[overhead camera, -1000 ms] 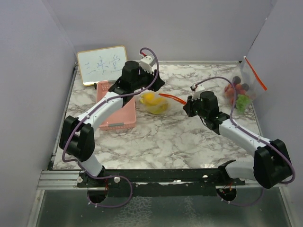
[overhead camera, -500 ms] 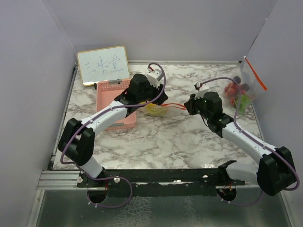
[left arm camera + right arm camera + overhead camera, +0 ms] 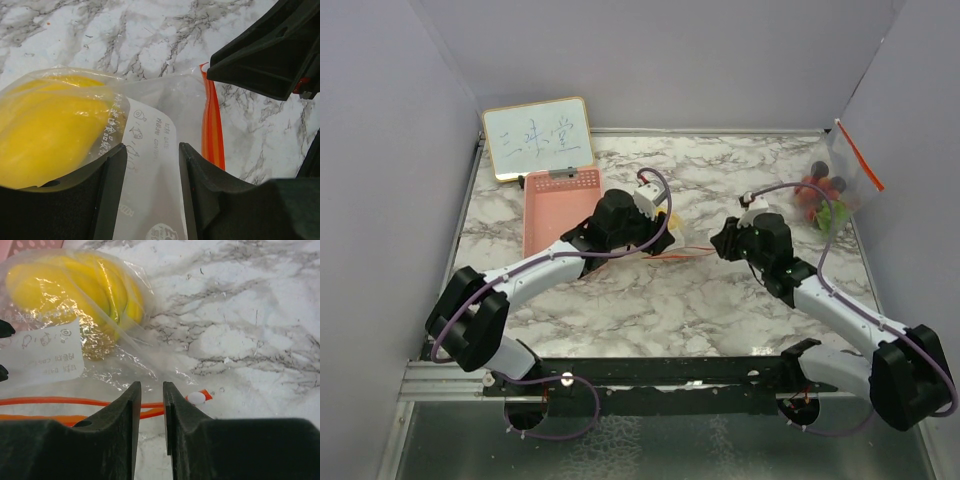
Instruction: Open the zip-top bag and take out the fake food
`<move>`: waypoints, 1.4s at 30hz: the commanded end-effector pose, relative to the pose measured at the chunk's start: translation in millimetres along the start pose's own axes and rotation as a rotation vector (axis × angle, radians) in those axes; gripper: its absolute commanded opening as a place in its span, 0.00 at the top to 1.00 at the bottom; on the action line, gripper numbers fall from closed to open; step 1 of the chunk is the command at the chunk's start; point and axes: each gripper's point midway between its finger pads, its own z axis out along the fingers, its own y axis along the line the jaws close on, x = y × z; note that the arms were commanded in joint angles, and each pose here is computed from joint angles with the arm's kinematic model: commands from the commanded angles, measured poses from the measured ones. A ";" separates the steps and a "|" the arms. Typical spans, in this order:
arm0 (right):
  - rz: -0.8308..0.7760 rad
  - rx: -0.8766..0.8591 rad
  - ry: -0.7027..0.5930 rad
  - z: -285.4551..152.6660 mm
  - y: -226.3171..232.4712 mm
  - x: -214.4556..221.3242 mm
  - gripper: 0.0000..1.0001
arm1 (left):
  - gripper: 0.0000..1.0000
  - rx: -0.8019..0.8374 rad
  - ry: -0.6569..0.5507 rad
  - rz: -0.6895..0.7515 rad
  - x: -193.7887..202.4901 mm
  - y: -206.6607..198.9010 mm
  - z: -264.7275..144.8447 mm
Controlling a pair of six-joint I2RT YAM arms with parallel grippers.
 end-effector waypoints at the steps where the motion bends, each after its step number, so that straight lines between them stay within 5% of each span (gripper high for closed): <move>1: 0.087 -0.033 -0.032 -12.3 4.2 7.3 0.75 | 0.51 0.013 -0.033 0.013 1.8 -11.2 -2.5; 7: 0.234 -0.081 -0.037 -33.9 15.7 14.7 0.77 | 0.51 -0.020 -0.043 0.009 3.8 -5.2 -1.9; 13: 0.375 -0.167 -0.069 -58.3 33.6 8.5 0.56 | 0.49 -0.051 -0.071 0.011 -7.0 -1.6 -3.3; 20: 0.479 -0.370 0.001 -75.6 65.1 34.1 0.52 | 0.15 -0.081 -0.145 0.013 -26.8 -1.0 -15.6; 24: 0.532 -0.337 0.025 -71.0 55.2 61.6 0.49 | 0.06 -0.091 -0.162 0.020 -31.8 -0.6 -17.2; 42: 0.587 -0.372 0.080 -41.8 59.2 81.7 0.44 | 0.04 -0.098 -0.151 0.046 -25.5 -3.7 -14.2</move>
